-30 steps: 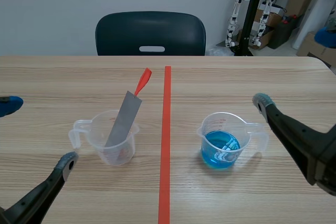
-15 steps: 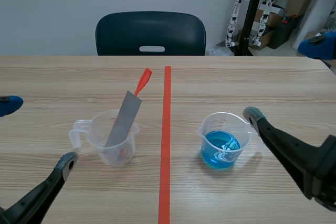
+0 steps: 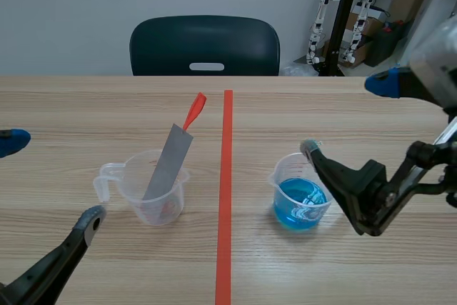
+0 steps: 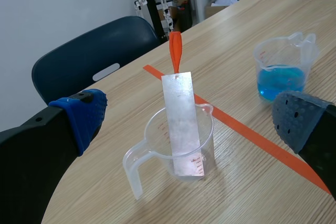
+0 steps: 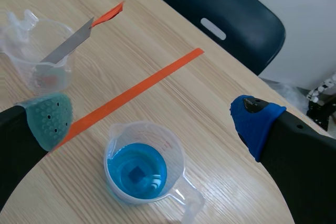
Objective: Do the redox reaction experiment. lift the metal plate out of the left beaker
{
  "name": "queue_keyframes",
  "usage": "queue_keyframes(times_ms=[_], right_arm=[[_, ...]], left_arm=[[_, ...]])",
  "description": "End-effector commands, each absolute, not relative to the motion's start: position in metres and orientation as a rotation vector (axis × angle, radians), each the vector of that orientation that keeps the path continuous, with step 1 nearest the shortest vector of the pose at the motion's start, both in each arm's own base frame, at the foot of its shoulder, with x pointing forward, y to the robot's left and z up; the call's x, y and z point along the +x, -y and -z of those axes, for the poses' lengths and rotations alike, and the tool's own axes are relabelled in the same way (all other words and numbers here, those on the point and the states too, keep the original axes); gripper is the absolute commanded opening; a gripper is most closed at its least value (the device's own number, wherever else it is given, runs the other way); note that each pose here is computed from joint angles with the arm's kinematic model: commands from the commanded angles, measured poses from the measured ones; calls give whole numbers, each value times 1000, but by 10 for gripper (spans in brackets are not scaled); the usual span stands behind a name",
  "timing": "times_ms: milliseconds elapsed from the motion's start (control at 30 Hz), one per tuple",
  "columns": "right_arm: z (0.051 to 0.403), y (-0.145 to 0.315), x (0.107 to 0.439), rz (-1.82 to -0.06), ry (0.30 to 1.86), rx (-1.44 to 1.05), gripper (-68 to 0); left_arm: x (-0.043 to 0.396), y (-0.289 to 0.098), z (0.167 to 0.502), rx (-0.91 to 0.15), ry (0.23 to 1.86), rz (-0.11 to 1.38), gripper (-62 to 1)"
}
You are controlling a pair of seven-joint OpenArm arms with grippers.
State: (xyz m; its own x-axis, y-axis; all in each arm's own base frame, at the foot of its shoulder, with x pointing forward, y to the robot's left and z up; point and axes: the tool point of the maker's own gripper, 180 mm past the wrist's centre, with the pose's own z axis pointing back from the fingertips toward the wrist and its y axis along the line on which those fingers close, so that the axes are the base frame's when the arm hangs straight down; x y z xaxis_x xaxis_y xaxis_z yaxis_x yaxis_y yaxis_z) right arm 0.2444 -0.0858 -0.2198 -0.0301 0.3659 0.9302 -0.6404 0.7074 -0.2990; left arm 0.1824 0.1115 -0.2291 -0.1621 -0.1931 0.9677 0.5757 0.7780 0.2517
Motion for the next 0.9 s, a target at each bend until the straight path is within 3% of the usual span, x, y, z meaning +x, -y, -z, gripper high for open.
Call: queue_keyframes(times_ms=[0, 133, 400, 700, 867], right_arm=[[213, 80, 249, -824, 1417, 270, -45], [223, 63, 254, -841, 1408, 333, -45], [239, 24, 248, -838, 1353, 541, -45], [235, 8, 241, -496, 1272, 855, -45], [240, 3, 239, -483, 1237, 860, -45]], left_arm=[[179, -109, 218, -337, 1644, 674, 14], [169, -113, 205, -392, 1708, 592, 14], [152, -101, 215, -458, 1668, 511, 14], [135, -83, 231, -479, 1691, 386, 14], [125, -78, 248, -451, 1694, 348, 14]])
